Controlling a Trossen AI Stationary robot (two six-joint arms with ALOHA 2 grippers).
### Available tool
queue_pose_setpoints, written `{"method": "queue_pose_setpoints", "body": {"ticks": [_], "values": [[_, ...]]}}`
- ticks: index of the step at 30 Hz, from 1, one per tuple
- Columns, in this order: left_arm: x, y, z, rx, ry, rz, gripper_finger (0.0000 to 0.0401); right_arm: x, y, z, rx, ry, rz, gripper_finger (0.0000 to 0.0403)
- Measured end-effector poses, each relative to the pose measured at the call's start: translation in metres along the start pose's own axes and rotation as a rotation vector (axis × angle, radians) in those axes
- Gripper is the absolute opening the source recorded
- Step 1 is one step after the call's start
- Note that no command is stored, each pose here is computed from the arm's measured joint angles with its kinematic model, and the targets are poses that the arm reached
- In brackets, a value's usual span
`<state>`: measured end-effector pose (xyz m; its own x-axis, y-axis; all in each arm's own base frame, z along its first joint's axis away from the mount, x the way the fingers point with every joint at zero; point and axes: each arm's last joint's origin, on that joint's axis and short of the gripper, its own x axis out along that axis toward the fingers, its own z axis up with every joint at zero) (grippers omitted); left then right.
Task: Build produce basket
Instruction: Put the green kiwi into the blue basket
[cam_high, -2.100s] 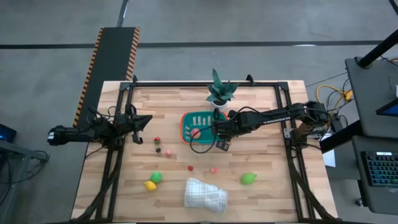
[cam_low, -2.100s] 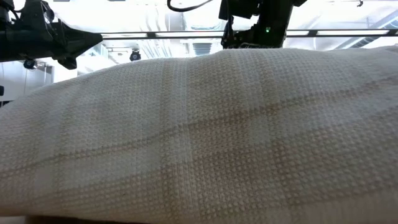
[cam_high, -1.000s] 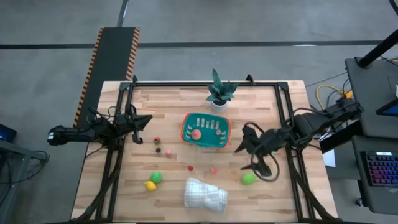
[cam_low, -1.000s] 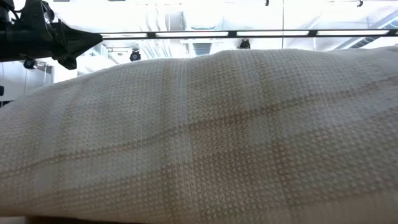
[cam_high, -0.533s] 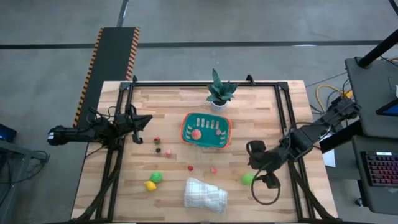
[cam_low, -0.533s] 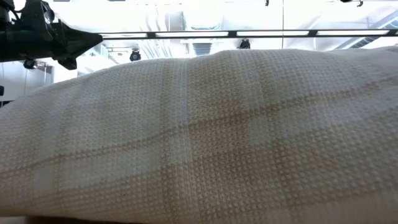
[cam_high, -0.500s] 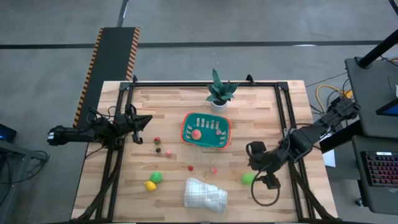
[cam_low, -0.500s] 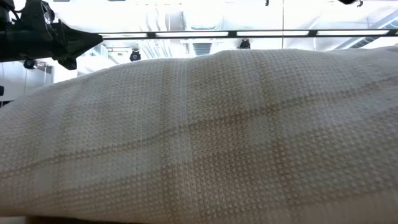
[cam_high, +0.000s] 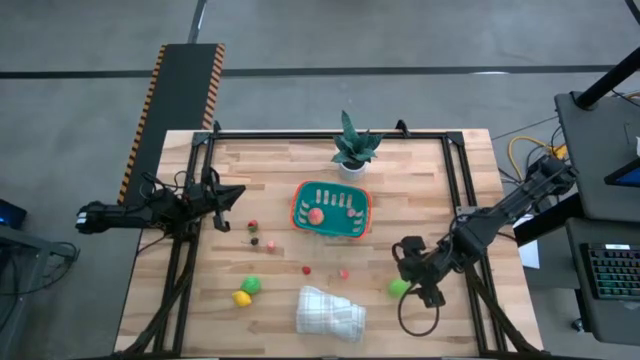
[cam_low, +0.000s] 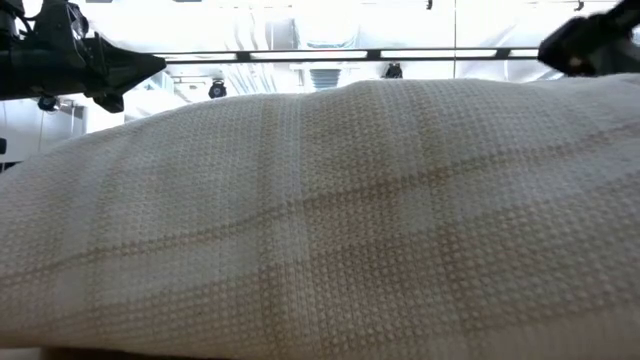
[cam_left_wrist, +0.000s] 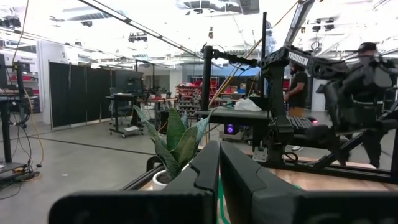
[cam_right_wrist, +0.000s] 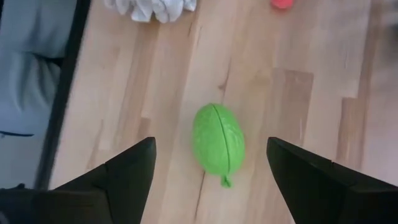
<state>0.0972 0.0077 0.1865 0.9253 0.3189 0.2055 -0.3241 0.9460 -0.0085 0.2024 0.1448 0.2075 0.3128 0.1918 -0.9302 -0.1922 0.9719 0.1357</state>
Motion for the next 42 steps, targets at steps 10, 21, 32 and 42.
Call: {"method": "queue_pose_setpoints", "body": {"ticks": [10,21,32,42], "values": [[0.0,0.0,0.0,0.001,0.001,0.001,0.0,0.023,-0.004,-0.01,-0.009,-0.08,0.037,0.0299],[0.0,0.0,0.0,0.001,0.0,0.001,0.0,0.041,-0.011,-0.02,-0.019,-0.136,-0.015,0.0316],[0.0,0.001,0.0,0.0,0.0,0.028,0.0,0.067,-0.008,-0.019,-0.047,-0.011,-0.014,0.0361],[0.0,0.001,0.0,0.0,0.001,0.028,0.0,0.088,-0.009,-0.025,-0.039,0.083,-0.025,0.0359]]}}
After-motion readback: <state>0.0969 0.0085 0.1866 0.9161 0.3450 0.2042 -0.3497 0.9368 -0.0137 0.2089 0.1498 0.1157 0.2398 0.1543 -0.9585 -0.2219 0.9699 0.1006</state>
